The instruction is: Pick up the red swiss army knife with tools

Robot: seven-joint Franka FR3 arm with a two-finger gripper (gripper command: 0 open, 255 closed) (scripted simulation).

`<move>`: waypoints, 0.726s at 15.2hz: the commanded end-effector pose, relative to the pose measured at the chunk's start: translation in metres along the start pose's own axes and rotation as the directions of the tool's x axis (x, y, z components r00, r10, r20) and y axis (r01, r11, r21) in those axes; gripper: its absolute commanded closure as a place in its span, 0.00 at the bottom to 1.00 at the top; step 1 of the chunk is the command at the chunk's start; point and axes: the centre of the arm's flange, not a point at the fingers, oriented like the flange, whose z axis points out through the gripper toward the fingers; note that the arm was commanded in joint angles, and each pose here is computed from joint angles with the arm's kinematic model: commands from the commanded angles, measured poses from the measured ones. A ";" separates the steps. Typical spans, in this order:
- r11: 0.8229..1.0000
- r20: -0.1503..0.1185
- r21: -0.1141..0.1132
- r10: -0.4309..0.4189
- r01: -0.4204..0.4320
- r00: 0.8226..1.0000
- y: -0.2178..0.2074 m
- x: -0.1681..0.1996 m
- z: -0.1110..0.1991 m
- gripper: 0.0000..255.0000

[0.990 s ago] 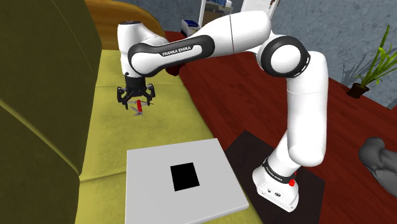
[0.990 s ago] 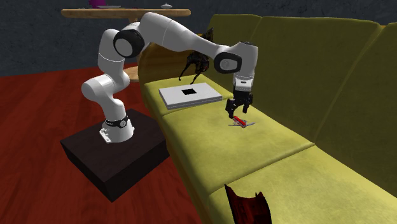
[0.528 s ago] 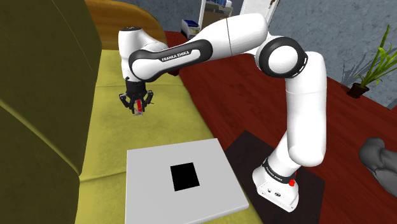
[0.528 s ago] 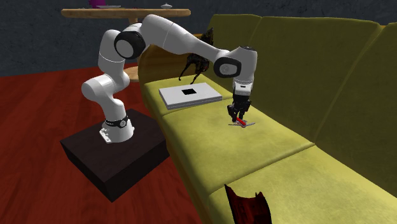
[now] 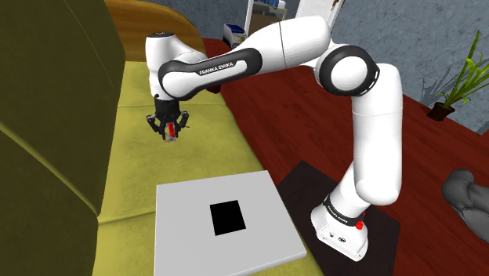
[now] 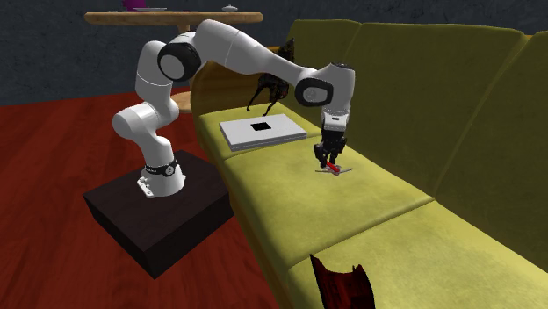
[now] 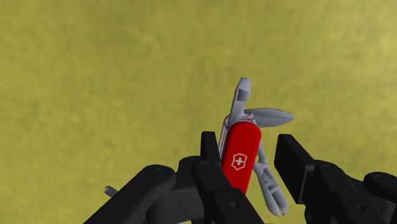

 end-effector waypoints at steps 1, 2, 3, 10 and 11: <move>1.000 0.000 0.000 0.000 0.000 1.000 0.000 0.000 -0.008 1.00; 1.000 0.000 0.000 0.000 0.000 1.000 0.000 0.000 -0.014 1.00; 1.000 0.000 0.000 0.000 0.000 1.000 0.000 0.000 -0.019 1.00; 1.000 0.000 0.000 0.000 0.000 1.000 0.000 -0.001 -0.056 1.00; 1.000 0.000 0.000 0.000 0.000 1.000 0.000 -0.001 -0.061 1.00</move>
